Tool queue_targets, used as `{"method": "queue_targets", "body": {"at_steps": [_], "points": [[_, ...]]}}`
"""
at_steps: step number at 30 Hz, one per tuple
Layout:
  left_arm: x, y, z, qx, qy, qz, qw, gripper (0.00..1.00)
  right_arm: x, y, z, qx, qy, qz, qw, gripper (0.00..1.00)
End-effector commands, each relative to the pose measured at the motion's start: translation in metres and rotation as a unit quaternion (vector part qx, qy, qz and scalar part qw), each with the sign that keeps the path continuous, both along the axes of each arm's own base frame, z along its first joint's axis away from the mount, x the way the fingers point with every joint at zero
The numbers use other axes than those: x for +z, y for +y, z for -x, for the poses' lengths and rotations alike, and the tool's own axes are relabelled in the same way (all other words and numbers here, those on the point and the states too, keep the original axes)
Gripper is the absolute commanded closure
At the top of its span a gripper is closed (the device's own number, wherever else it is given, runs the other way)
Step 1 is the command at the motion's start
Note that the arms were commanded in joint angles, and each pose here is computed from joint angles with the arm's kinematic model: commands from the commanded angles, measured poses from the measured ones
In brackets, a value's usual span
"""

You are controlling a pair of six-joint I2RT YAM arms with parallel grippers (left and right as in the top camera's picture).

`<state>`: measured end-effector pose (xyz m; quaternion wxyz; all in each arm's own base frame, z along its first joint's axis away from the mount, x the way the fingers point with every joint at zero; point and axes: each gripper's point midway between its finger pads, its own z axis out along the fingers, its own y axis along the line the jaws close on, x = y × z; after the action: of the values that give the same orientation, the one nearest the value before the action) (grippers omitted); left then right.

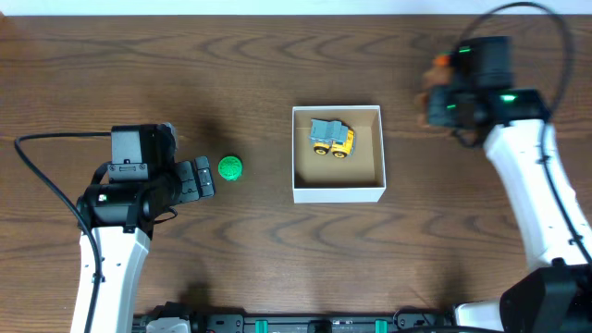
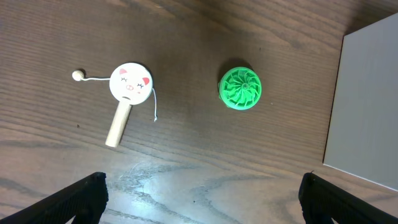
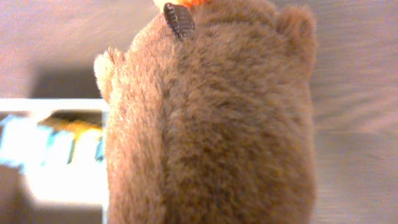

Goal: Pack container
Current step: 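Lower the bear into the box beside the truck and release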

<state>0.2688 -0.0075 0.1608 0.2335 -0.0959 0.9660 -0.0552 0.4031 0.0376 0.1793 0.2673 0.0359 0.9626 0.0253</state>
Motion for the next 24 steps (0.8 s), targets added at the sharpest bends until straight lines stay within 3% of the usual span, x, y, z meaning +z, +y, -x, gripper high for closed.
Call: {"method": "queue_targets", "body": {"at_steps": [1,10,24], "points": [[0.006,0.0,-0.003,0.003,-0.007,0.002,1.0,0.02,-0.007,0.059,0.009,0.073,0.013,-0.004,0.997,0.88],[0.006,0.0,-0.003,0.003,-0.006,0.002,1.0,0.02,-0.011,0.114,0.026,0.092,0.011,0.011,0.996,0.88],[0.004,0.0,-0.003,0.003,-0.004,0.002,1.0,0.02,-0.044,0.131,0.058,0.105,0.065,0.0,0.992,0.85]]}}
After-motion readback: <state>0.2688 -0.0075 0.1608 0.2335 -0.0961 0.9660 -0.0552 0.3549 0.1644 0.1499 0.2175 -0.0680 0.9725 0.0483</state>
